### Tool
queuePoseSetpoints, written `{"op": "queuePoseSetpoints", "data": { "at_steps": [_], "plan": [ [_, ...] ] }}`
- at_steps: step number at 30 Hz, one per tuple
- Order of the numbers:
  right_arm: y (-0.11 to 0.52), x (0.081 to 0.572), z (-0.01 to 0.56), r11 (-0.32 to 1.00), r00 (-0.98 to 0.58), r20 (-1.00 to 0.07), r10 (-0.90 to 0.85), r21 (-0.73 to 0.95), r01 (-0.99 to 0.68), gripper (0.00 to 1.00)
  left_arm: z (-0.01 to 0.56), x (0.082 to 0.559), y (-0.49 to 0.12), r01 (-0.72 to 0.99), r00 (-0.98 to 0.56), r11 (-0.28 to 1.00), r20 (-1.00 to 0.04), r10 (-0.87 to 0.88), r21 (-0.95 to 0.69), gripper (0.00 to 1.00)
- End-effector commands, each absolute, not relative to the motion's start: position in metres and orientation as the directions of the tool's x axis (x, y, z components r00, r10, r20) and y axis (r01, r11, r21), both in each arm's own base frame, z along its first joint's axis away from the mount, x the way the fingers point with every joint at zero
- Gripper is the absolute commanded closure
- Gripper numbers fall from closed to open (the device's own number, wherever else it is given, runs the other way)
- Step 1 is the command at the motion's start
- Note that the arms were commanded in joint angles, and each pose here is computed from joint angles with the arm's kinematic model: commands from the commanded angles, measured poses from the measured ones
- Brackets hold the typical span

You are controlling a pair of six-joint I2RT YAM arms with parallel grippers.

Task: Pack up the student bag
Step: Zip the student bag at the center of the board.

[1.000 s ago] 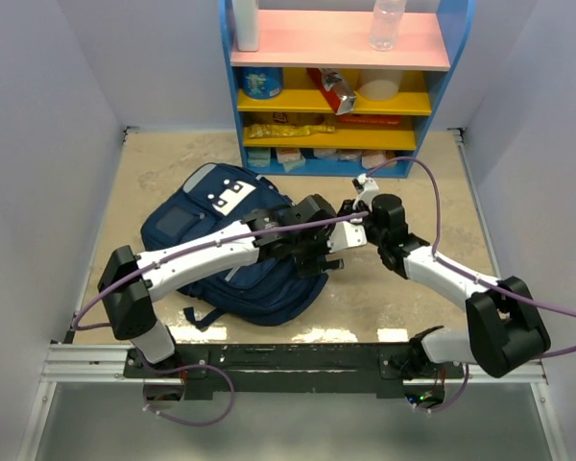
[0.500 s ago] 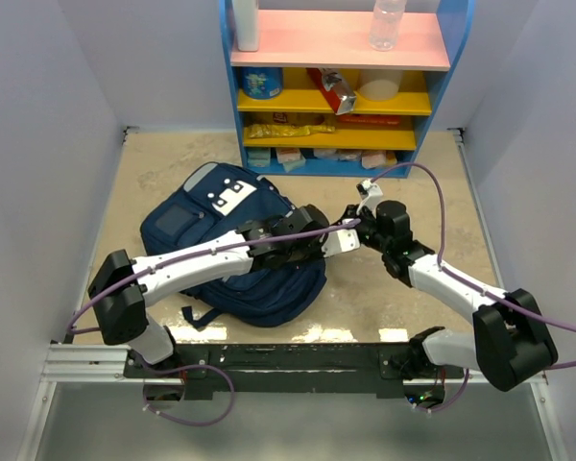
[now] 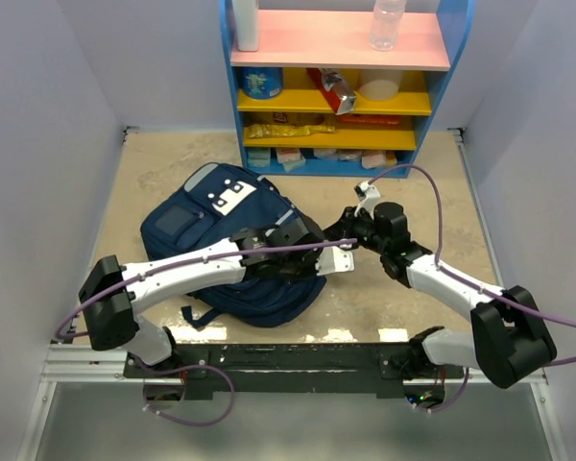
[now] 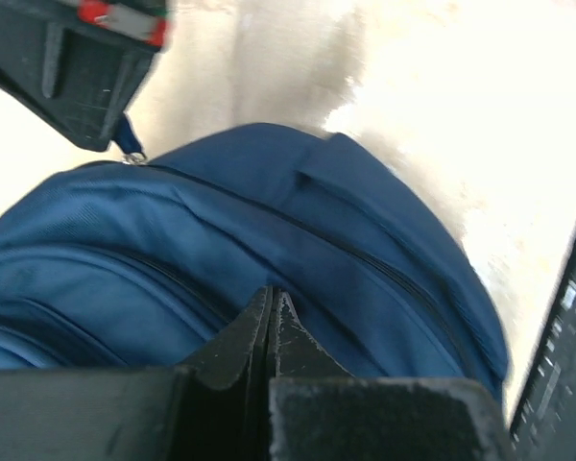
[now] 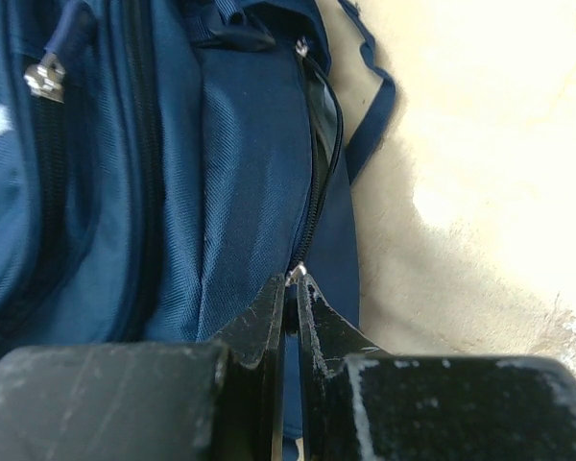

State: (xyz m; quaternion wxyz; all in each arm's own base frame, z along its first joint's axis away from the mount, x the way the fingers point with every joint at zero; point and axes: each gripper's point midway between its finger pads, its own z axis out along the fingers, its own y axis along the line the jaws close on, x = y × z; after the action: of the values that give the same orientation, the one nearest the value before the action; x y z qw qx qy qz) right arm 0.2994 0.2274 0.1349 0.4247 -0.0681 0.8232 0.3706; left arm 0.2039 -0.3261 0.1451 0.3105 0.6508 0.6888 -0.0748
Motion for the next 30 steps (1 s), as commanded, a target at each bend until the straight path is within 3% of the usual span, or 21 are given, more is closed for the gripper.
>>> {"op": "queuePoseSetpoints", "data": {
  "at_steps": [1,2,3,11,16,17,20,21,23,30],
  "plan": [
    [0.235,0.307,0.146,0.702,-0.606,-0.765,0.218,0.555,-0.447,1.00,0.159,0.188,-0.316,0.941,0.093,0.092,-0.509,0.856,0.327,0.93],
    [0.237,0.305,0.148,0.696,-0.605,-0.766,0.216,0.556,-0.455,1.00,0.161,0.192,-0.316,0.935,0.076,0.118,-0.512,0.856,0.336,0.63],
    [0.237,0.305,0.150,0.696,-0.602,-0.769,0.217,0.554,-0.457,1.00,0.161,0.199,-0.314,0.921,0.061,0.146,-0.503,0.862,0.362,0.01],
    [0.236,0.300,0.158,0.695,-0.587,-0.780,0.220,0.547,-0.466,1.00,0.153,0.227,-0.310,0.867,-0.054,0.291,-0.504,0.862,0.405,0.00],
    [0.238,0.299,0.166,0.684,-0.579,-0.785,0.221,0.548,-0.482,1.00,0.142,0.232,-0.297,0.863,-0.054,0.278,-0.470,0.881,0.421,0.00],
    [0.238,0.299,0.166,0.682,-0.577,-0.786,0.222,0.548,-0.484,1.00,0.136,0.231,-0.293,0.866,-0.051,0.266,-0.455,0.889,0.423,0.00],
    [0.241,0.297,0.167,0.676,-0.576,-0.787,0.221,0.550,-0.492,1.00,0.130,0.228,-0.289,0.873,-0.017,0.229,-0.442,0.897,0.431,0.25],
    [0.241,0.296,0.168,0.675,-0.576,-0.786,0.223,0.551,-0.491,1.00,0.131,0.227,-0.288,0.874,-0.011,0.224,-0.444,0.896,0.430,0.52],
    [0.241,0.295,0.167,0.674,-0.579,-0.784,0.224,0.554,-0.489,1.00,0.126,0.225,-0.286,0.877,-0.004,0.210,-0.430,0.903,0.431,0.97],
    [0.242,0.296,0.165,0.683,-0.590,-0.779,0.212,0.550,-0.481,1.00,0.127,0.220,-0.284,0.886,0.006,0.197,-0.435,0.900,0.420,1.00]
  ]
}}
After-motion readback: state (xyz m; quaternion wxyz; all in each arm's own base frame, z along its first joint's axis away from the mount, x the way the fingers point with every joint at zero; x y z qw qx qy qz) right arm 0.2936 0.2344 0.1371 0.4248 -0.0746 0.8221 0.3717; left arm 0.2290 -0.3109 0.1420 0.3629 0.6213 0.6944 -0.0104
